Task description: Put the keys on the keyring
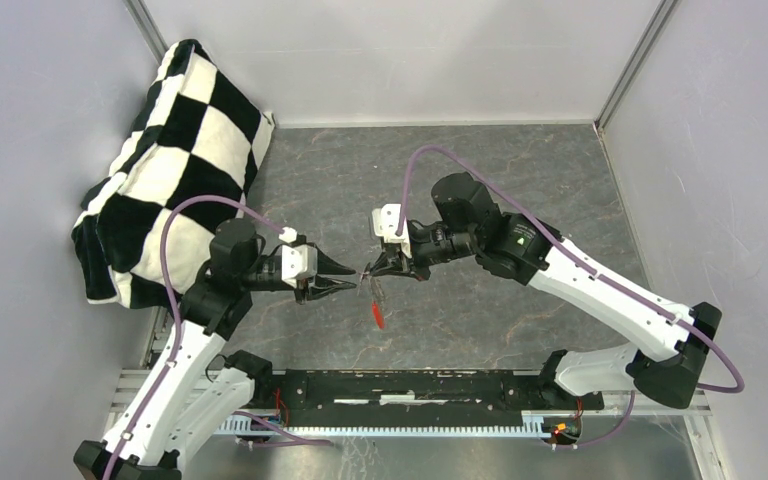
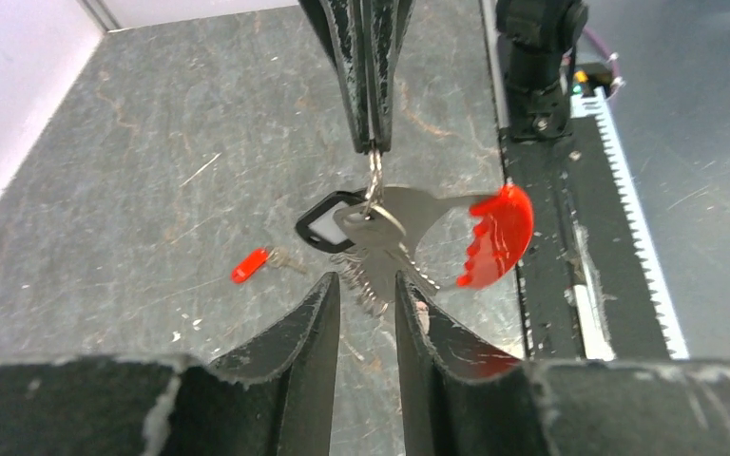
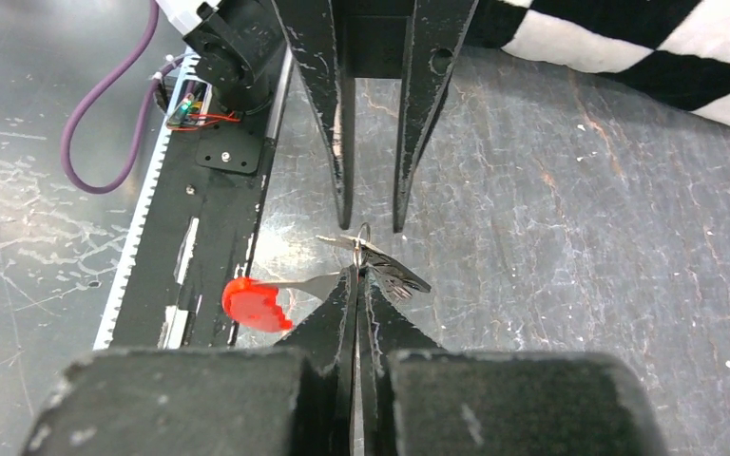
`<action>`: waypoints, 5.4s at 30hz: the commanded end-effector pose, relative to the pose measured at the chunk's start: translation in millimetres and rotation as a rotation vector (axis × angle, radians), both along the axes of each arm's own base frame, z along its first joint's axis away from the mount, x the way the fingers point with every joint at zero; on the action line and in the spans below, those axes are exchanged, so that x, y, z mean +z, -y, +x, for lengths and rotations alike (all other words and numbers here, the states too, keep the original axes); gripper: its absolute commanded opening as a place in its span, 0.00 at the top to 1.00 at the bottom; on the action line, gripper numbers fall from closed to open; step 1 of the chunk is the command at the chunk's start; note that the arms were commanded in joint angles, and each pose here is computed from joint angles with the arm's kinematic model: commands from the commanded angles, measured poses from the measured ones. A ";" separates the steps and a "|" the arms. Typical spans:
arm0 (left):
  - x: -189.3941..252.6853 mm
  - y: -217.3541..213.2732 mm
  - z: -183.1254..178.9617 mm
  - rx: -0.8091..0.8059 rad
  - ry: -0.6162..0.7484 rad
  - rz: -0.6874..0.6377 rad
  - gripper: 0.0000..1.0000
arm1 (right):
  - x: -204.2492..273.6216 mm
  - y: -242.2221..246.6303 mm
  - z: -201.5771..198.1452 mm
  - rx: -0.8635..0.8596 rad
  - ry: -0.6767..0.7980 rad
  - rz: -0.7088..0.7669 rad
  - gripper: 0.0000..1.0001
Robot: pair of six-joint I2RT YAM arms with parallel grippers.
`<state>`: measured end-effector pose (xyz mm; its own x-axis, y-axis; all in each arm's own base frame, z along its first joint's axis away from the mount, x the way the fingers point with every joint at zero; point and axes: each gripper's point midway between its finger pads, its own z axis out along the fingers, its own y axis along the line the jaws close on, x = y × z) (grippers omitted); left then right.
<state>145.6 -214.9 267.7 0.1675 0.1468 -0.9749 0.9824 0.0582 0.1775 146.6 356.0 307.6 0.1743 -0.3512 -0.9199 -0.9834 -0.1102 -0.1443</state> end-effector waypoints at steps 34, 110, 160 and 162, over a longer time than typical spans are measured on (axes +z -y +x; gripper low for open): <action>-12.9 7.8 -5.7 -0.140 0.073 -0.006 0.65 | 17.5 -17.9 -5.7 0.063 -0.059 0.066 1.00; -29.7 -23.4 -9.4 -0.083 1.054 0.128 0.68 | 12.2 -21.9 11.6 -0.062 -0.162 0.244 1.00; 21.8 10.7 4.9 -0.058 -0.007 -0.058 0.79 | 16.7 -13.4 3.6 -0.071 -0.033 0.451 0.99; 21.5 10.9 7.6 -0.047 -0.008 -0.055 0.88 | 16.5 -13.2 3.4 -0.069 -0.029 0.444 1.00</action>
<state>151.7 -224.1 271.1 0.1530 0.1065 -0.9825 0.9878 0.0124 0.1552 150.4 367.0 294.4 0.0553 0.0077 -0.9984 -0.9983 0.0209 -0.0551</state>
